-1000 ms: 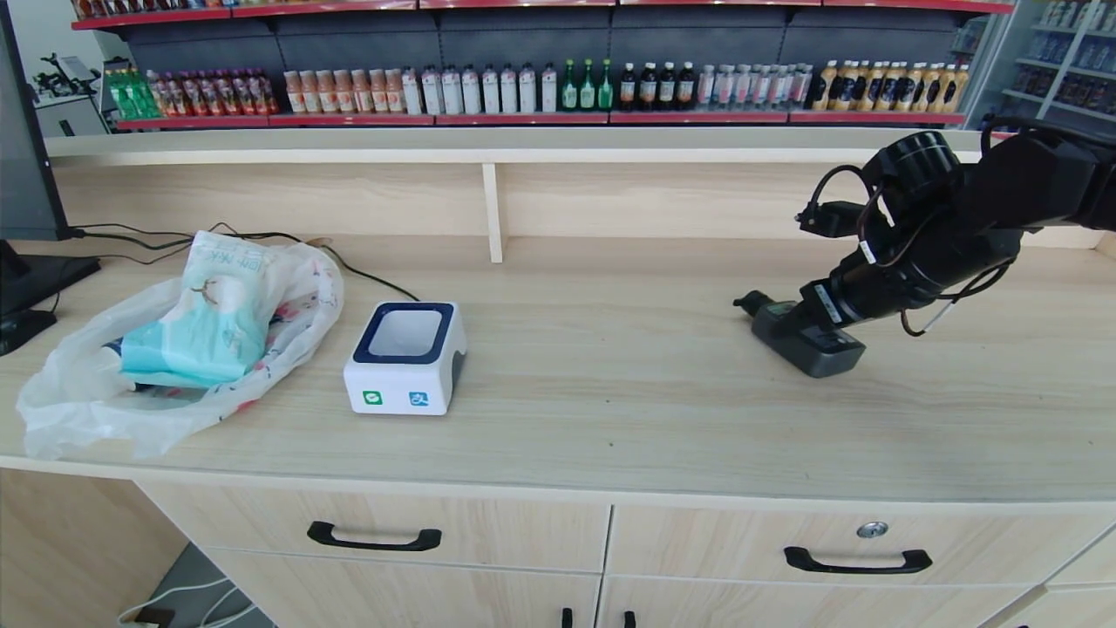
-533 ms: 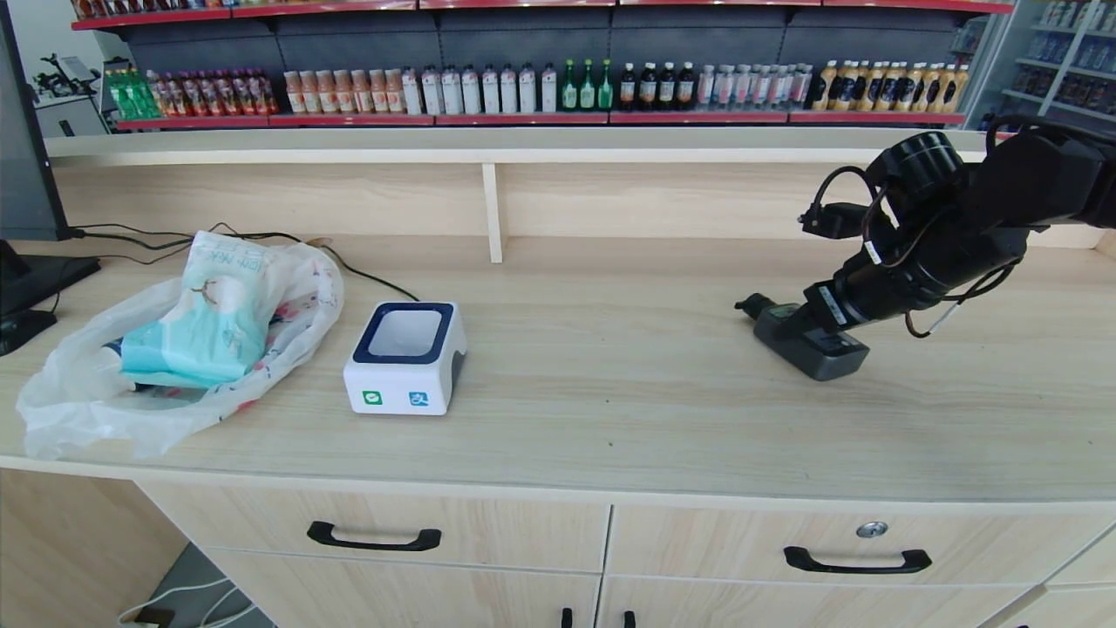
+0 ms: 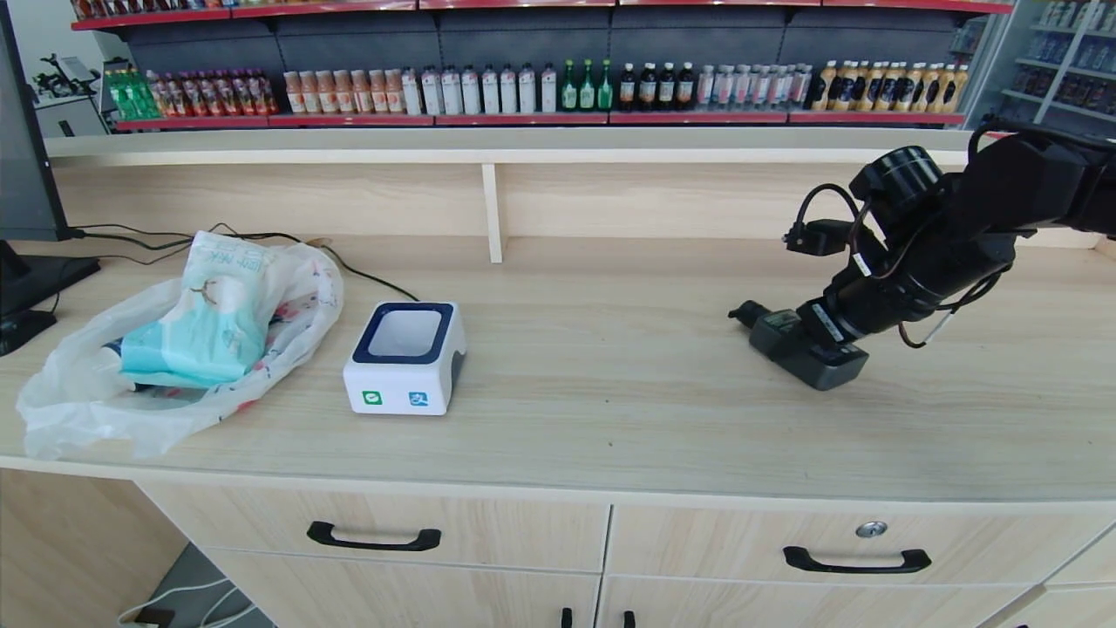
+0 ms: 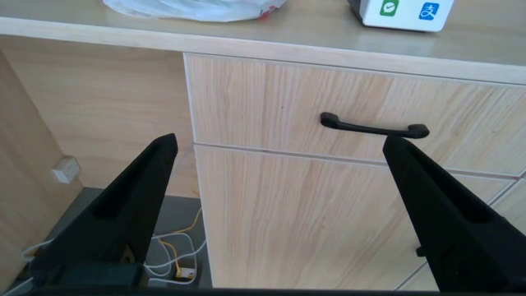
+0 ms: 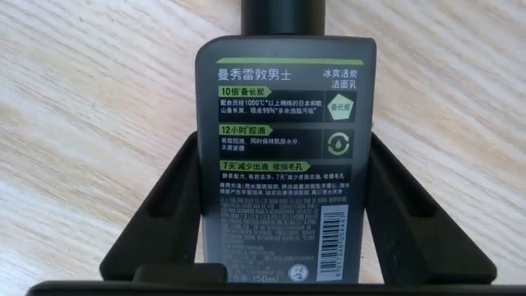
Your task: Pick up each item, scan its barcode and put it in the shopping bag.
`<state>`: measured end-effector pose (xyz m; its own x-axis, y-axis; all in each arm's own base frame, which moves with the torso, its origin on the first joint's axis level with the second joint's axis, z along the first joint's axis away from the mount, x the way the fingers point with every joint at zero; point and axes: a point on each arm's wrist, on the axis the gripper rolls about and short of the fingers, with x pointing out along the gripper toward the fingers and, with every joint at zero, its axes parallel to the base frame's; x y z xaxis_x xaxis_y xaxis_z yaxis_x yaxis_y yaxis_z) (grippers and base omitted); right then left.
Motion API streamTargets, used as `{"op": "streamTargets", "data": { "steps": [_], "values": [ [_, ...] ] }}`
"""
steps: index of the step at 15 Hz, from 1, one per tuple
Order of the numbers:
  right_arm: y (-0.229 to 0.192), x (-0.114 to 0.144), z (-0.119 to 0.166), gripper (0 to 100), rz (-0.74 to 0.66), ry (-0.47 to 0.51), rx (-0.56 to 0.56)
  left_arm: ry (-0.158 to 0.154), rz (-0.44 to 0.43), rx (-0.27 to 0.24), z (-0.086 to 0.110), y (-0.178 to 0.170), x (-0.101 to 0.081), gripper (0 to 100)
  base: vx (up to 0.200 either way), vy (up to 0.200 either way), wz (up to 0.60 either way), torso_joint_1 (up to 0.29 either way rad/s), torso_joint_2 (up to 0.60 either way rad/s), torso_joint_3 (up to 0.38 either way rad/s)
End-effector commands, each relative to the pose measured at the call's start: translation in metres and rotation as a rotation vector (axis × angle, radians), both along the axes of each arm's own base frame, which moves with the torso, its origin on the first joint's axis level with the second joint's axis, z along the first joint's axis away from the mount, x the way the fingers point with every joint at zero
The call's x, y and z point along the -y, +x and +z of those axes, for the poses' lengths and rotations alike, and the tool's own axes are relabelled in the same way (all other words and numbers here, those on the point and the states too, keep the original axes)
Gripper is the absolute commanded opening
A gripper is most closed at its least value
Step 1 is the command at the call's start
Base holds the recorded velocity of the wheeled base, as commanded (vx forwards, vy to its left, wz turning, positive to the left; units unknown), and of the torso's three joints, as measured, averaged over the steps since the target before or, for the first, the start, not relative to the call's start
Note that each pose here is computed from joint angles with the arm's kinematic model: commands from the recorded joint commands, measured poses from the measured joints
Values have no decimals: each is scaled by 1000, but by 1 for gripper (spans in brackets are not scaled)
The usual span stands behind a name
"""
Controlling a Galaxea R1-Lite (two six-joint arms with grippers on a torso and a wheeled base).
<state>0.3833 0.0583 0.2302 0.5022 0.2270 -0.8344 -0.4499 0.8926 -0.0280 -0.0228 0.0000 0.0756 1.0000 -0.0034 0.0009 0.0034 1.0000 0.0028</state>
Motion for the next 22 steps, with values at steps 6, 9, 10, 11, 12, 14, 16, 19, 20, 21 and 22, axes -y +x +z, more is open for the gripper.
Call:
{"op": "streamTargets", "data": {
  "steps": [6,9,10,11,12,14,16,19,20,21,22],
  "values": [
    [-7,0,12,0,0,10,29,0,0,1,0,0,0,100,0,0,0,0,0,0],
    [-21,4,34,0,-8,34,87,0,0,1,0,0,0,100,0,0,0,0,0,0],
    [-25,4,39,0,-10,46,101,0,-1,1,0,0,0,100,0,0,0,0,0,0],
    [-30,4,47,0,-27,68,123,0,0,1,0,0,0,100,0,0,0,0,0,0],
    [-36,4,56,0,-46,89,148,0,-1,1,0,0,0,100,0,0,0,0,0,0],
    [-40,4,70,0,-83,133,215,0,-1,1,0,0,0,100,0,0,0,0,0,0],
    [-35,4,81,0,-133,203,309,0,0,1,0,0,0,100,0,0,0,0,0,0],
    [-33,13,115,0,-204,323,561,0,0,1,0,0,0,100,0,0,0,0,0,0],
    [-38,16,132,0,-202,352,672,0,-1,1,0,0,0,100,0,0,0,0,0,0],
    [-48,19,157,0,-186,389,832,0,0,1,0,0,0,100,0,0,0,0,0,0],
    [-51,19,158,0,-176,408,917,0,0,1,0,0,0,100,0,0,0,0,0,0]
  ]
}}
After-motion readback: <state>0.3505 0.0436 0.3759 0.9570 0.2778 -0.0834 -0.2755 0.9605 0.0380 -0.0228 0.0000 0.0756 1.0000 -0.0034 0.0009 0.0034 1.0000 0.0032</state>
